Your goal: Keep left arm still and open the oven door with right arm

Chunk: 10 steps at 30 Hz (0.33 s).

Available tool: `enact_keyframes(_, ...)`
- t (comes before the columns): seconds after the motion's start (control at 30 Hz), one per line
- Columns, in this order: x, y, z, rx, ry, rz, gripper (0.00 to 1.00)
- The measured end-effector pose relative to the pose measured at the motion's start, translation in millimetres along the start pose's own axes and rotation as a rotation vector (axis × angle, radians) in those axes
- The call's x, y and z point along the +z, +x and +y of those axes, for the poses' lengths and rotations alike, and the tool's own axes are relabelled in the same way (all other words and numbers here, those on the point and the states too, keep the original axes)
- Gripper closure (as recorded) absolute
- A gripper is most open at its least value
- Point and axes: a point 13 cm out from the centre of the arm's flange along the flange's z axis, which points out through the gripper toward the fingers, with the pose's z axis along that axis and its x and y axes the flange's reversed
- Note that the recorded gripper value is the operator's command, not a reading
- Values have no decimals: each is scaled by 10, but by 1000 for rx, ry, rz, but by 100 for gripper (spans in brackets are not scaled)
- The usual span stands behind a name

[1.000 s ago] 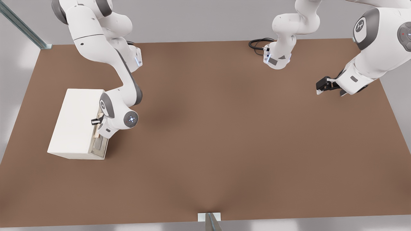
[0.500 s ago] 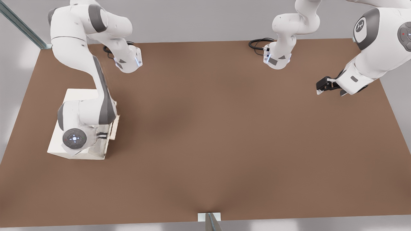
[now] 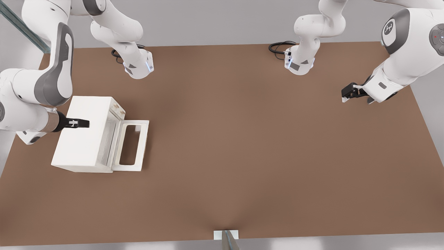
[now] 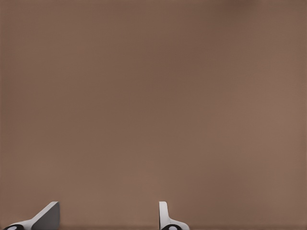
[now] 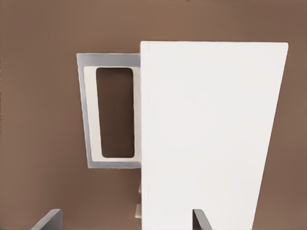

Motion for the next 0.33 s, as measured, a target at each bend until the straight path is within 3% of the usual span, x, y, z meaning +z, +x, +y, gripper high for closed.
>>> enact_keyframes(0.33,-112,-57,47,-88,18,-57,0)
